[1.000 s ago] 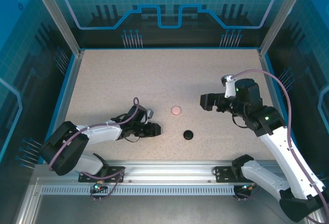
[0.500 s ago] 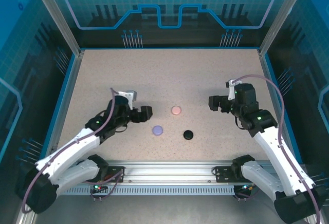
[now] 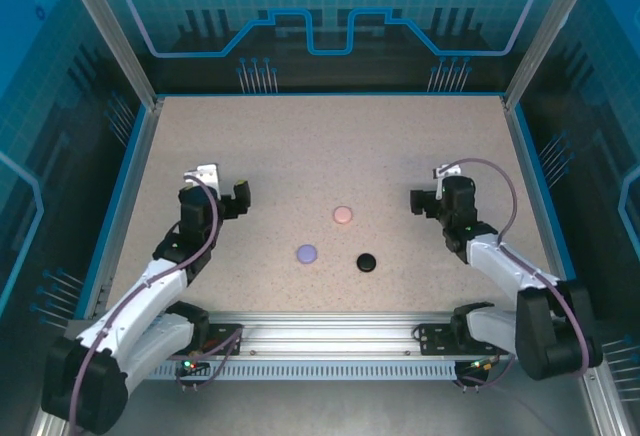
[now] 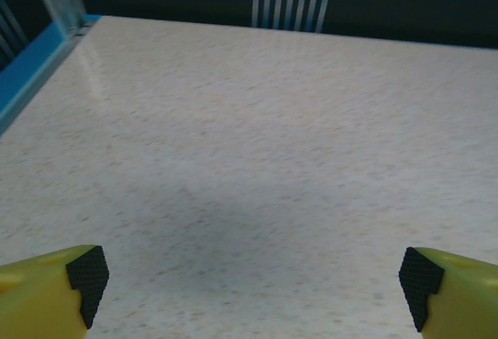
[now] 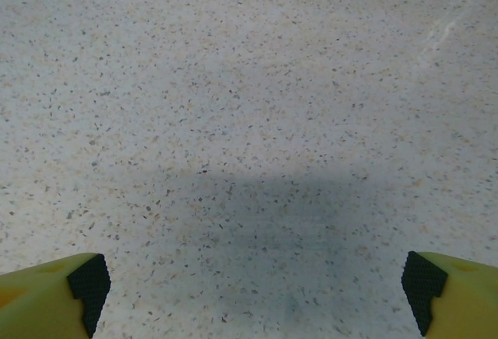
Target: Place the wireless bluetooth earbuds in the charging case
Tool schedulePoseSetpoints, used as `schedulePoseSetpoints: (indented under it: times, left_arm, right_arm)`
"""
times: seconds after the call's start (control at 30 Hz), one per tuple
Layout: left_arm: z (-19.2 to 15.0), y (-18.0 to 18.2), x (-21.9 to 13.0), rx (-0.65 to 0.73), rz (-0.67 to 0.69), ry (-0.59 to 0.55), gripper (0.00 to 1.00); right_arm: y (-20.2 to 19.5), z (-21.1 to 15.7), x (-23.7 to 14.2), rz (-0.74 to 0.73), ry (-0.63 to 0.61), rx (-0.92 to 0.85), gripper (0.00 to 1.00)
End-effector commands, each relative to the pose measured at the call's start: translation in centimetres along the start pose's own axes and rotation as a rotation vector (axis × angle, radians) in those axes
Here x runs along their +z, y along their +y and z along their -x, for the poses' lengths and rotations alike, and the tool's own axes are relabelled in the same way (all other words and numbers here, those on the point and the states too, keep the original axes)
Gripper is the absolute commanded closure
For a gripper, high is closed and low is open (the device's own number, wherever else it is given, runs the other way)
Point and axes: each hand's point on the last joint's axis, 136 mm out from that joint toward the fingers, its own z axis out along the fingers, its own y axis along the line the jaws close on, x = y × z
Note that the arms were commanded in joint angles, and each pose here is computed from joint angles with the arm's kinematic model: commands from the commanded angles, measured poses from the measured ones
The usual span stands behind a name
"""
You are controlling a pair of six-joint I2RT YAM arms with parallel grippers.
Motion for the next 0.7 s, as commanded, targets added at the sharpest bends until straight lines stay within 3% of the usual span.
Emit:
schedulePoseSetpoints:
  times: [0.0,0.2,0.43,0.67]
  left_arm:
    - [0.6,1.7,0.7,0.016,0.08,-0.078,0.01]
    - [-0.7,1.0,1.8,0.053,0.032,-0.107,0.01]
    - [-2.0,0.6,3.3,0.079,0.005,-0.137,0.01]
    - [-1.8,-2.2,5.1,0.161,-0.133,-0.222,0.01]
  right_arm:
    - [0.3,4.2,0.3,0.035,-0.219,-0.005,0.0]
    - [2.3,4.3,1.9,0.128,-0.255,-0.124,0.0]
    - [1.6,2.4,4.6,0.167,-0.194,-0.055,0.0]
    - [1.3,2.5,4.6,0.182,-0.199,-0.037,0.0]
